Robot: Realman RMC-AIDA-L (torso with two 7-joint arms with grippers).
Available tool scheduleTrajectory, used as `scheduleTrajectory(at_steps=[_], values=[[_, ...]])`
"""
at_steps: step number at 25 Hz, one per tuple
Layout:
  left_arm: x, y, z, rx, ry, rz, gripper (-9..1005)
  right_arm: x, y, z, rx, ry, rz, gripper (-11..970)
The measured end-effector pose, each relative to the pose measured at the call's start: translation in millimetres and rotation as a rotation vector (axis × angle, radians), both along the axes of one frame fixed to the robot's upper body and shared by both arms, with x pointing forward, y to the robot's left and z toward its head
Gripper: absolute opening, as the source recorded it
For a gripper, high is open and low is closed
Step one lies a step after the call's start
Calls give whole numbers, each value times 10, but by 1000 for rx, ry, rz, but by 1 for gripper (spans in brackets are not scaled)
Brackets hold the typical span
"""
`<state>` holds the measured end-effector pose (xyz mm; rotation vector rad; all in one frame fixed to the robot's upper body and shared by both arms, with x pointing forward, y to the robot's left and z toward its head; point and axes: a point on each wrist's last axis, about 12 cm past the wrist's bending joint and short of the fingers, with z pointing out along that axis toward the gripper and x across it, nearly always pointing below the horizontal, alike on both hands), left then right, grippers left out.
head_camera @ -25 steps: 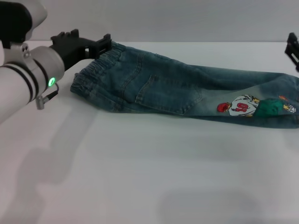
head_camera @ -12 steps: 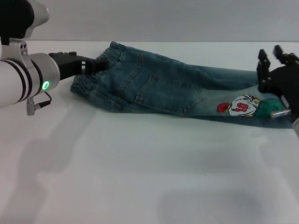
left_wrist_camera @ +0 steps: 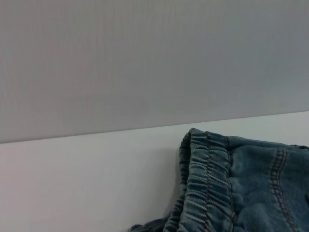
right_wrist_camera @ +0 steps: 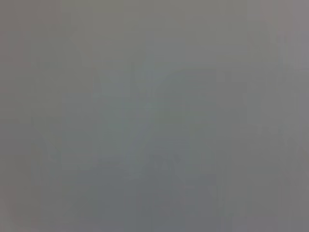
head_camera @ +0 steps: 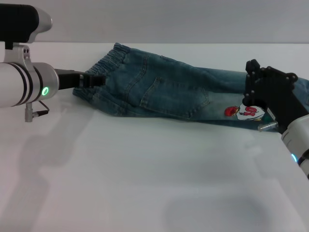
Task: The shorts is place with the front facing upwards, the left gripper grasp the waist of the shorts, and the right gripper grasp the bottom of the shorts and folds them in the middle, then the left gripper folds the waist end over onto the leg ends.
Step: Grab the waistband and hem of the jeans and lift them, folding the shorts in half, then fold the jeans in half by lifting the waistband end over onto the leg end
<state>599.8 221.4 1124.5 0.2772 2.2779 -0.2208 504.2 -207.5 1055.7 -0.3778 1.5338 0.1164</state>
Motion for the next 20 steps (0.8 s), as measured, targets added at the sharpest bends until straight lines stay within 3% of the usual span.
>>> scheduleTrajectory(at_steps=[20], values=[[157, 27, -191, 6, 43, 16, 853, -61, 39, -25, 1, 11, 19, 2]])
